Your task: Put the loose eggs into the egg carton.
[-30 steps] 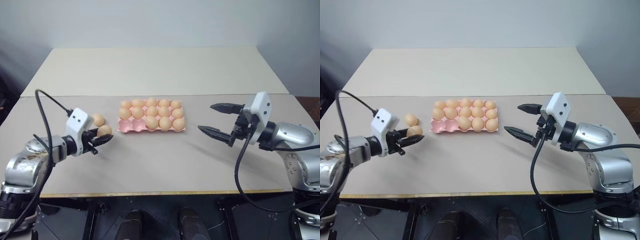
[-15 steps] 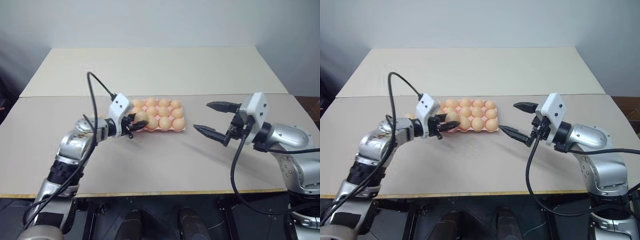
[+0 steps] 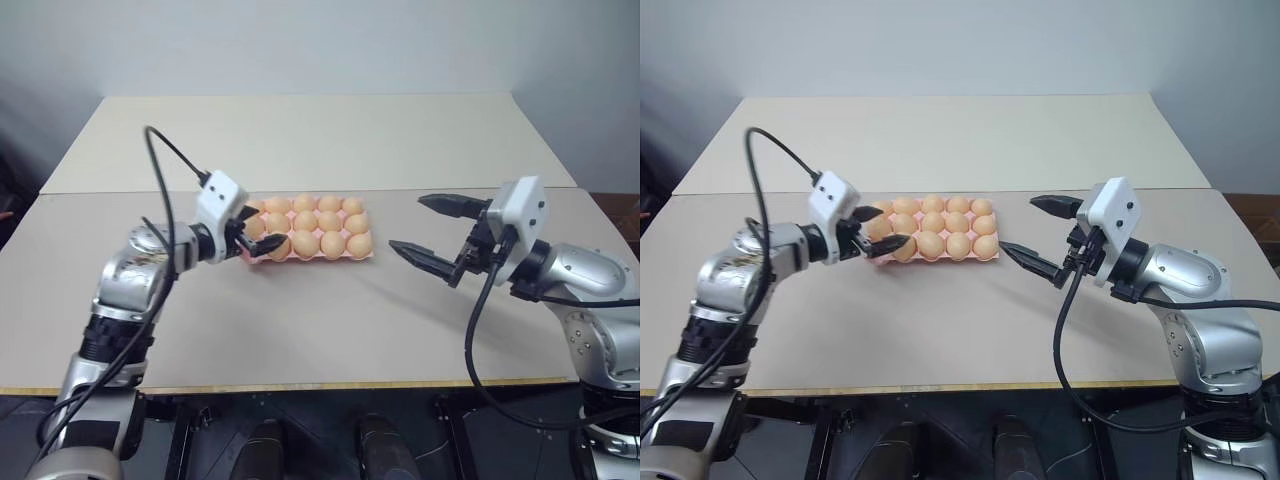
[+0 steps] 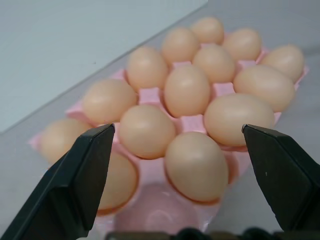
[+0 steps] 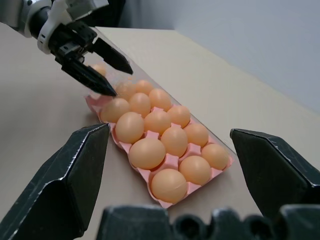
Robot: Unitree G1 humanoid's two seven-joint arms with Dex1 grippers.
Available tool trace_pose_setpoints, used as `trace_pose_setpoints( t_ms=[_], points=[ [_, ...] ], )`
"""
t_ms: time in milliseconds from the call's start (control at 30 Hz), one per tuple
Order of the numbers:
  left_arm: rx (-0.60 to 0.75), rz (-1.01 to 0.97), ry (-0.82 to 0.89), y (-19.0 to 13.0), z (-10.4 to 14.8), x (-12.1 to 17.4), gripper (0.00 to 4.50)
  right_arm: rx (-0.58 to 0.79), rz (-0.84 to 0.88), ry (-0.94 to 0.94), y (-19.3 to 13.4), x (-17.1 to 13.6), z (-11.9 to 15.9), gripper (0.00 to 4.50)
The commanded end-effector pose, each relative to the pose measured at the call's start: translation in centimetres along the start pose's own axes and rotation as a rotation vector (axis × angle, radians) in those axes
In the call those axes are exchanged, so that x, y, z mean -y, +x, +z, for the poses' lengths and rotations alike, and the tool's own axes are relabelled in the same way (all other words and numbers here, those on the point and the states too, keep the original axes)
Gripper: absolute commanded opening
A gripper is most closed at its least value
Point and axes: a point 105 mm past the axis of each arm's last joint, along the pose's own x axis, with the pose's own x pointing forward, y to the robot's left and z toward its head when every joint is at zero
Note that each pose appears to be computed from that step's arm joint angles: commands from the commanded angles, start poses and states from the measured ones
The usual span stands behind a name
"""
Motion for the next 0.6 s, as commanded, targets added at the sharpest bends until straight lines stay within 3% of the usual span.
trace_pose_setpoints(
  t_ms=[33, 167, 400, 600],
  points=[
    [0.069, -0.033, 0.064, -4.1, 1.7, -0.6, 4.45, 0.028, 0.007, -0.024, -0.2, 0.1, 1.2, 4.50],
    [-0.011, -0.046, 0.093, -9.2, -0.3, -1.5, 4.45, 0.012, 0.047, -0.019, -0.9, 0.5, 1.1, 4.50],
    [-0.046, -0.139, -0.042, -15.9, -1.8, -0.1, 4.45, -0.061, 0.184, 0.057, -2.2, 0.4, -0.6, 4.50],
    [-0.055, -0.082, -0.063, -17.6, -2.5, 0.0, 4.45, -0.085, 0.185, 0.069, -2.1, 0.4, -1.6, 4.50]
  ],
)
